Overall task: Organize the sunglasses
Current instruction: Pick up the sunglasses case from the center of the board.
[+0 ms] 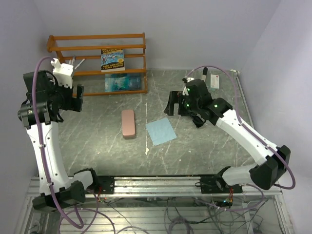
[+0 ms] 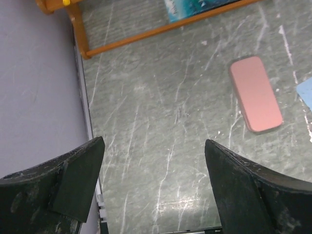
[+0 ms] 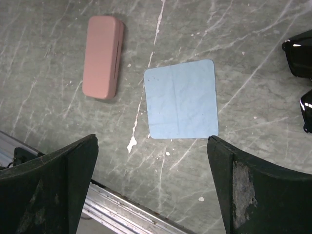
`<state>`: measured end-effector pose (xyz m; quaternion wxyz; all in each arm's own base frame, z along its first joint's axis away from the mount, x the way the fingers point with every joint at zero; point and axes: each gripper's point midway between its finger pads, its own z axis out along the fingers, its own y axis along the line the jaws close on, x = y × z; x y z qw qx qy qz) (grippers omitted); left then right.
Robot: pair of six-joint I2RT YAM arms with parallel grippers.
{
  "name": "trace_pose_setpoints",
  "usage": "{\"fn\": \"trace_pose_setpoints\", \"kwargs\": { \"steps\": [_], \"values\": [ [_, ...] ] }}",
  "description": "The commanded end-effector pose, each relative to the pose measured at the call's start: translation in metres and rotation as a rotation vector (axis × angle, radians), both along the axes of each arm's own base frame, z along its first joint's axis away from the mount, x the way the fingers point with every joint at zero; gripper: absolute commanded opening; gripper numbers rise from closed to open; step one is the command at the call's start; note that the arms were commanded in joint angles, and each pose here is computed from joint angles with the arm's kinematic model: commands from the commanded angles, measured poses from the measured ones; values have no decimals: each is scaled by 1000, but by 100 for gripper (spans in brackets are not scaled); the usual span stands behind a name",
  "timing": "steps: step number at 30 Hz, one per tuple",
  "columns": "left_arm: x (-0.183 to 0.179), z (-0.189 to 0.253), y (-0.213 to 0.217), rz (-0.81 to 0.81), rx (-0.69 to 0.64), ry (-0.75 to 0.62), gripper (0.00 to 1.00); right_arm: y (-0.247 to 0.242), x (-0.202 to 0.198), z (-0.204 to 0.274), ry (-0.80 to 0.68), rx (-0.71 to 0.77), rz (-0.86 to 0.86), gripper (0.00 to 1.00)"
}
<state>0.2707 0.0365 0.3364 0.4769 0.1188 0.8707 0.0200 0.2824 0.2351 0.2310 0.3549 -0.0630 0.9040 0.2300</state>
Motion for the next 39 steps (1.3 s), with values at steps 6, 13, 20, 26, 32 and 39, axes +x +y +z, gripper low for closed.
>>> {"fn": "trace_pose_setpoints", "kwargs": {
  "steps": [6,13,20,26,32,39],
  "values": [
    [1,-35,27,88,85,131,90,53,17,-21,18,-165,71,88],
    [-6,-36,50,192,175,109,97,123,35,-62,43,-305,162,87],
    [-18,-62,56,217,190,198,93,158,59,-104,71,-373,196,88],
    [-24,-84,47,185,152,239,92,196,56,-135,106,-390,258,88],
    [-26,-93,44,175,136,266,91,214,53,-164,136,-376,250,88],
    [-31,-98,41,159,131,271,90,232,42,-184,163,-345,268,89]
  ]
}}
